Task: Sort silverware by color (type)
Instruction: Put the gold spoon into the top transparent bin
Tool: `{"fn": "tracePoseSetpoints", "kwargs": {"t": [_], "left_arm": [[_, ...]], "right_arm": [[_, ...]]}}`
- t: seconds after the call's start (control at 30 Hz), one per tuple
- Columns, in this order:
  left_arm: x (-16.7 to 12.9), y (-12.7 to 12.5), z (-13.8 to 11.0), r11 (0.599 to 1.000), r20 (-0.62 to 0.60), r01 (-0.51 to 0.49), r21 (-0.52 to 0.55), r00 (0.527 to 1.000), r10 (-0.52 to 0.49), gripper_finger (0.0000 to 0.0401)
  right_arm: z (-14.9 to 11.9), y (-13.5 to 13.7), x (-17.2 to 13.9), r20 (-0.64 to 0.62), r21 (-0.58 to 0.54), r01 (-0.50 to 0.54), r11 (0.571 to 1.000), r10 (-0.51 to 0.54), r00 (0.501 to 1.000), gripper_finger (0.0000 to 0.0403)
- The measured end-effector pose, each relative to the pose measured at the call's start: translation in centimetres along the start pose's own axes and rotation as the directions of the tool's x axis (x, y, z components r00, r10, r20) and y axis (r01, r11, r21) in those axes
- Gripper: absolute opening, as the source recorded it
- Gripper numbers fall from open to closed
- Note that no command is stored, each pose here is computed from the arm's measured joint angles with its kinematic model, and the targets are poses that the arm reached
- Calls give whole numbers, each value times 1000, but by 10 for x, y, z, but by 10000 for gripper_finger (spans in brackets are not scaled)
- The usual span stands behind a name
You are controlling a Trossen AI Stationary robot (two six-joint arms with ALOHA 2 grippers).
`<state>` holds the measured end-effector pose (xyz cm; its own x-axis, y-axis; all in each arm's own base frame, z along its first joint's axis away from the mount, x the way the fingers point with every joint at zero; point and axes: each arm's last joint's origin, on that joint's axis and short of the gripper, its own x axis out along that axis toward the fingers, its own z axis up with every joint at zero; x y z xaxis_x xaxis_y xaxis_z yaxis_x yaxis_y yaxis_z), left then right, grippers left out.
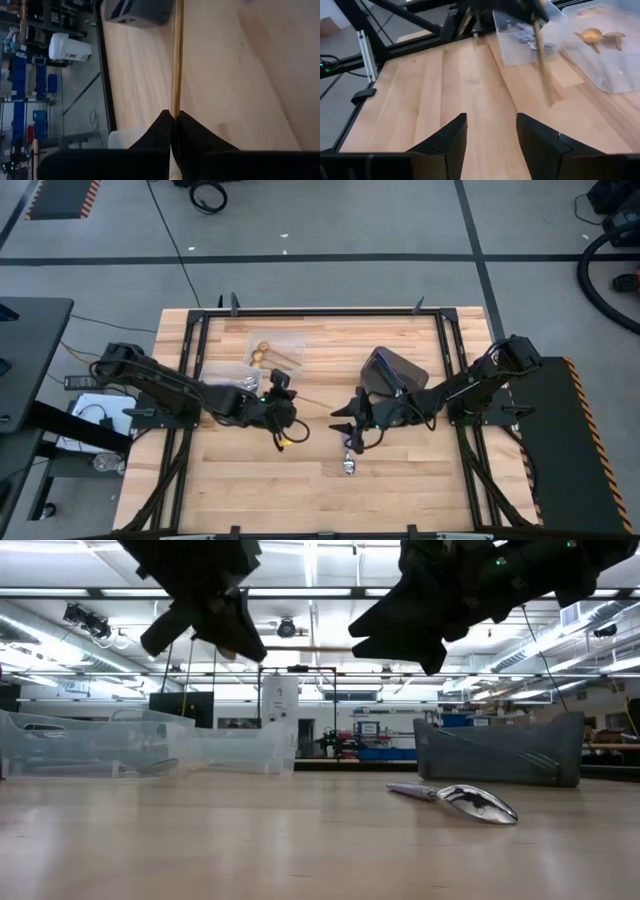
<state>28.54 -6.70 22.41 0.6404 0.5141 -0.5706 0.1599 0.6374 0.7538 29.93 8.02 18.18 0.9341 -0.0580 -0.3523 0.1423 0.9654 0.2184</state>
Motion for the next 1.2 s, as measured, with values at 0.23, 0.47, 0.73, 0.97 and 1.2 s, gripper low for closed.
{"fn": "tracePoseSetpoints", "kwargs": {"t": [0.23,0.47,0.73,0.97,1.2], "left_arm": [[-17,19,-11,999,-13,-35,-20,999,35,19],[-27,46,-36,998,-94,-42,56,994,48,19],[-2,79,-66,998,-164,50,46,986,-42,19],[19,103,-94,994,-215,105,41,972,-94,19],[29,120,-119,989,-227,150,13,963,-143,19]], "right_arm": [[-2,4,-1,-3,-34,-12,999,11,1000,179],[-1,4,-1,1,-58,-13,998,13,1000,178],[-1,4,-1,2,-58,-12,998,12,1000,178],[-1,4,-1,0,-69,-12,998,12,1000,178],[-2,4,-1,-5,-79,-11,997,10,1000,178]]}}
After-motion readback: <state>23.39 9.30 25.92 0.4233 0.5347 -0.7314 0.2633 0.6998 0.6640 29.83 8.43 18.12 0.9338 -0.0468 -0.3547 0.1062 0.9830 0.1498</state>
